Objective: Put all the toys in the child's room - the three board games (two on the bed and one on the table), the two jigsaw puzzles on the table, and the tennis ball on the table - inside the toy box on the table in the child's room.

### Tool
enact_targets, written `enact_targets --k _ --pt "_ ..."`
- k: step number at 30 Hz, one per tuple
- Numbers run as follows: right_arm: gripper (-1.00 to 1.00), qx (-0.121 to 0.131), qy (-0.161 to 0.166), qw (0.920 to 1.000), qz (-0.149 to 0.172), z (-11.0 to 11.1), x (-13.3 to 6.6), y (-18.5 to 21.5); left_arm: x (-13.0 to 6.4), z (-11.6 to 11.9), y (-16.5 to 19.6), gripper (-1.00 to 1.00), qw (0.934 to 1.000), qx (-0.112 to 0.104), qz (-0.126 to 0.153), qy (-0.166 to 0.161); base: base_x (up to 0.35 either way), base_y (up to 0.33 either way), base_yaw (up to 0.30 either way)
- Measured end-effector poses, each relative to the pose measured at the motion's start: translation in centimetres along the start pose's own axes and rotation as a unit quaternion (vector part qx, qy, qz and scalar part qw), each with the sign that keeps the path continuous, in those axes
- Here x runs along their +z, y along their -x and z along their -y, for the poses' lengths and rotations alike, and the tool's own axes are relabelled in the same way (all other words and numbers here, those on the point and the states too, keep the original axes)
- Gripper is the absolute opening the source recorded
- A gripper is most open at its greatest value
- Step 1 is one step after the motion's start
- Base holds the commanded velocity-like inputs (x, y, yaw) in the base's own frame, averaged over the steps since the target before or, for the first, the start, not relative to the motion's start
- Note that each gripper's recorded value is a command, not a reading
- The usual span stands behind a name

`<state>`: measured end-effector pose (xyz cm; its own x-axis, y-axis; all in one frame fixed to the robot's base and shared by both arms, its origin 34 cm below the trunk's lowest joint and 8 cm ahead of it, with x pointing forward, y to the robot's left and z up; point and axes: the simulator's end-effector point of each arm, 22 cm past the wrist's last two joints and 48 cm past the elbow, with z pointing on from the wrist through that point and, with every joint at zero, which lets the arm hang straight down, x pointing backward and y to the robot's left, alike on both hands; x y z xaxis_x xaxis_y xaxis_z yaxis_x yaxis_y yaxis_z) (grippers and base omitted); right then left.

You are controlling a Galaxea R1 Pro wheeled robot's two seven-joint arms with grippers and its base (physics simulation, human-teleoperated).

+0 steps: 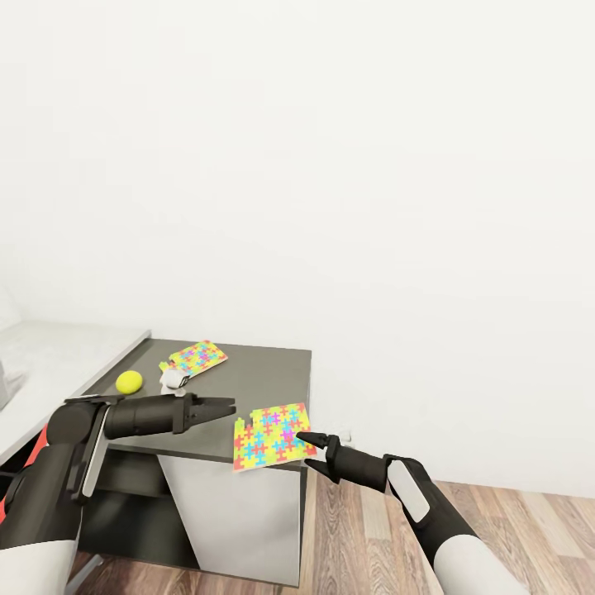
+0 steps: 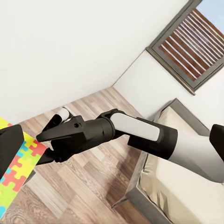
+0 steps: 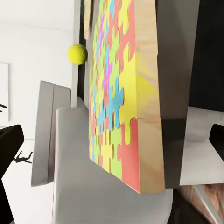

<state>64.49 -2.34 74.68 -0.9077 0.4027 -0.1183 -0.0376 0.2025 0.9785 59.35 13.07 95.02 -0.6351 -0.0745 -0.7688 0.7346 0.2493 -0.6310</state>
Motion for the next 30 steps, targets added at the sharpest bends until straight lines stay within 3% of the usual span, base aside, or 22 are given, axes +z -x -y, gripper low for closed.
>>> enact_targets --k 30 --pt "1.00 0.000 0.000 1.0000 0.000 0.01 0.00 0.00 0.04 0.03 -0.03 1.00 1.0000 0.000 -0.001 -0.001 0.000 0.000 0.000"
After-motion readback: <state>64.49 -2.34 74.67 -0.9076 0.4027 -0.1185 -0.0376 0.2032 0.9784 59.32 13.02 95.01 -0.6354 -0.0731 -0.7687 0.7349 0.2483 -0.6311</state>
